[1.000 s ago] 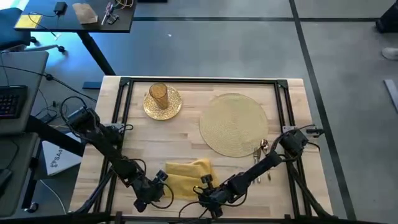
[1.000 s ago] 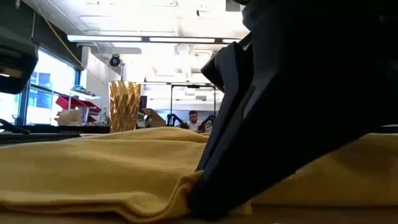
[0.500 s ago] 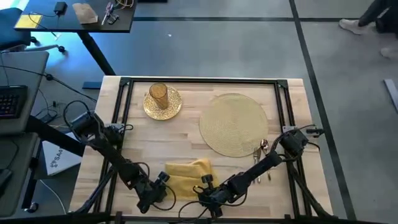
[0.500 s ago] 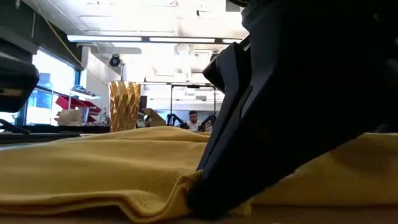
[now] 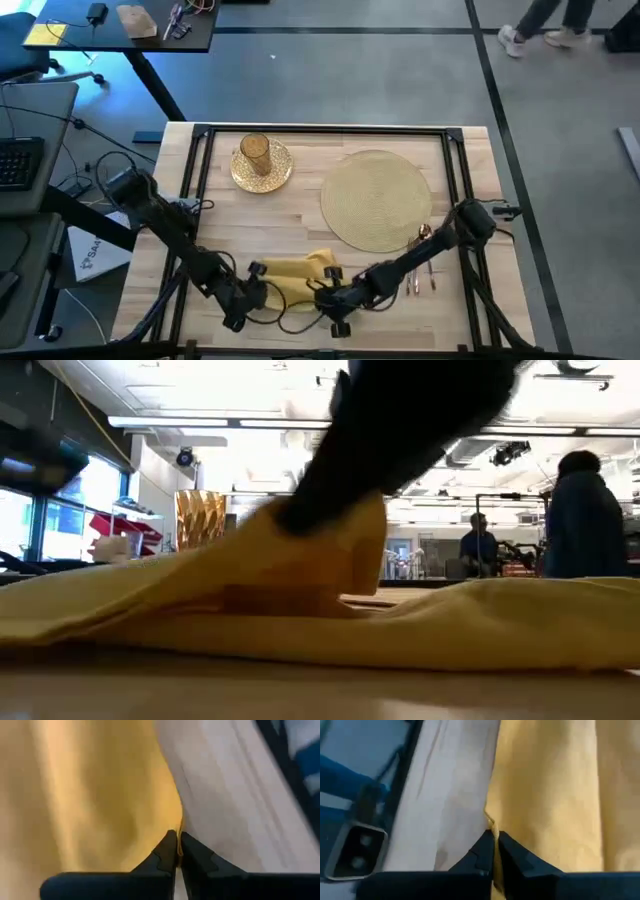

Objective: Set table place
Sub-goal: Fold the yellow table napkin

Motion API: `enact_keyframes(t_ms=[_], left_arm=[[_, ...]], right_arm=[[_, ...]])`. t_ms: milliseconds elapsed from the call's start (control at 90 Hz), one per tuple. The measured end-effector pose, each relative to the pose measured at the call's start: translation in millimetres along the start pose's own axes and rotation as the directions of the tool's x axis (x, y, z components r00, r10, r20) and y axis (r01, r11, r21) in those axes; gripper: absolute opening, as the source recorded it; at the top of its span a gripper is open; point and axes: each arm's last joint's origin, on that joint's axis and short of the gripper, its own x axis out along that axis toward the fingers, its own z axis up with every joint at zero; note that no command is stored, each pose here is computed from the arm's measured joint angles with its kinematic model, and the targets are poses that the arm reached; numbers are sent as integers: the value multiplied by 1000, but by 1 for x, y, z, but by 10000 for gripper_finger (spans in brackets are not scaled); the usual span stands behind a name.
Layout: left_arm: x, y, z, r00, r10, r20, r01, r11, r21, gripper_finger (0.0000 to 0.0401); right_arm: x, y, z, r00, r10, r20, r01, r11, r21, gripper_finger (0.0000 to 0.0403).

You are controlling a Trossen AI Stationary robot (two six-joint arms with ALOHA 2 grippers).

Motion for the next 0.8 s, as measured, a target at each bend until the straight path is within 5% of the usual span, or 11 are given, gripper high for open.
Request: enact_keyframes(t_ms=[156,278,544,800], left_arm=[[-41,15,15,996,57,73,-52,996,-70,0],[-68,33,17,974,182,137,-151,966,-208,0],[-94,84,12,817,566,110,-474,767,-432,0],[-68,133,-13,722,688,-67,-646,638,-418,0]], right_arm=[[-24,-21,24,988,155,15,-155,987,49,0],[-42,-42,38,988,145,45,-148,985,84,0],[-68,-117,55,972,-224,70,204,954,219,0],[-72,-197,54,880,-475,8,468,869,164,0]])
